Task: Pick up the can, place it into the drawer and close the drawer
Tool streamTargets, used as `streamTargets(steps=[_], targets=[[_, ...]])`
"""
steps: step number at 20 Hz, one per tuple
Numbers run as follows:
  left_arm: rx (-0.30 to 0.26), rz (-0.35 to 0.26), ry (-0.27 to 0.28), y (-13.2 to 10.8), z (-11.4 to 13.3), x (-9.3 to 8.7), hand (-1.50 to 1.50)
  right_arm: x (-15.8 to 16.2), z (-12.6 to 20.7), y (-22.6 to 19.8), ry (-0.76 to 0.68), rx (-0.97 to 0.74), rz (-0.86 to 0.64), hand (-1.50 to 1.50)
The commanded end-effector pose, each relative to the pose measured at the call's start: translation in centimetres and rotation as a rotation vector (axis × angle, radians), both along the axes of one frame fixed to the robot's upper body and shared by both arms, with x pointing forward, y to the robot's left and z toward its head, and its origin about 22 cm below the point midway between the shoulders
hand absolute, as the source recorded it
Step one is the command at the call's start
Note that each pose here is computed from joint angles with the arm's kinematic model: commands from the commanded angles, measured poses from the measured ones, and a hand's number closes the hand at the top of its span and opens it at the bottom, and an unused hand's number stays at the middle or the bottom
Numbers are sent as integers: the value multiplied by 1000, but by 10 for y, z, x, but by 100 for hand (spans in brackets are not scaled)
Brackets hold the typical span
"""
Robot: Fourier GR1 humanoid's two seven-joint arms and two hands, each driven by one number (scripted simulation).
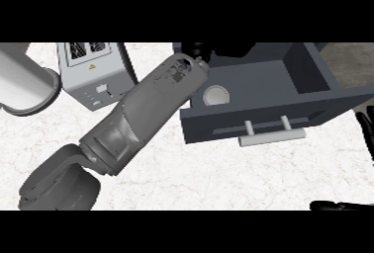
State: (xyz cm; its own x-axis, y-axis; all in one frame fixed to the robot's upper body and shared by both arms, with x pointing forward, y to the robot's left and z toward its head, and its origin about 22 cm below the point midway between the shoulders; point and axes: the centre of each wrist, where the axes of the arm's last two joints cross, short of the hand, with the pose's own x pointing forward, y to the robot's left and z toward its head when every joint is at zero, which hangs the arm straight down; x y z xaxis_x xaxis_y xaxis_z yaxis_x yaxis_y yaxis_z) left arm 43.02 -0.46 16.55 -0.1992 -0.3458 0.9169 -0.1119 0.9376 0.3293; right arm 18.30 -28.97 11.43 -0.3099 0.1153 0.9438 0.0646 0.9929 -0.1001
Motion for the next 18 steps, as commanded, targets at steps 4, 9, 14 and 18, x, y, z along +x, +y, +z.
streamTargets(steps=[4, 9, 14, 18], targets=[[-38, 29, -2, -3, 7, 0, -150, -14, 12, -1, -23, -83, -17, -150], [-98, 25, 15, 0, -4, -2, -150, -14, 21, -1, -109, -266, -55, -150], [-151, 11, 6, -7, 6, -6, -150, -7, 33, 12, -174, -388, -7, -150], [-184, -7, -18, -5, 10, -3, -150, 0, 36, 18, -197, -513, -30, -150]])
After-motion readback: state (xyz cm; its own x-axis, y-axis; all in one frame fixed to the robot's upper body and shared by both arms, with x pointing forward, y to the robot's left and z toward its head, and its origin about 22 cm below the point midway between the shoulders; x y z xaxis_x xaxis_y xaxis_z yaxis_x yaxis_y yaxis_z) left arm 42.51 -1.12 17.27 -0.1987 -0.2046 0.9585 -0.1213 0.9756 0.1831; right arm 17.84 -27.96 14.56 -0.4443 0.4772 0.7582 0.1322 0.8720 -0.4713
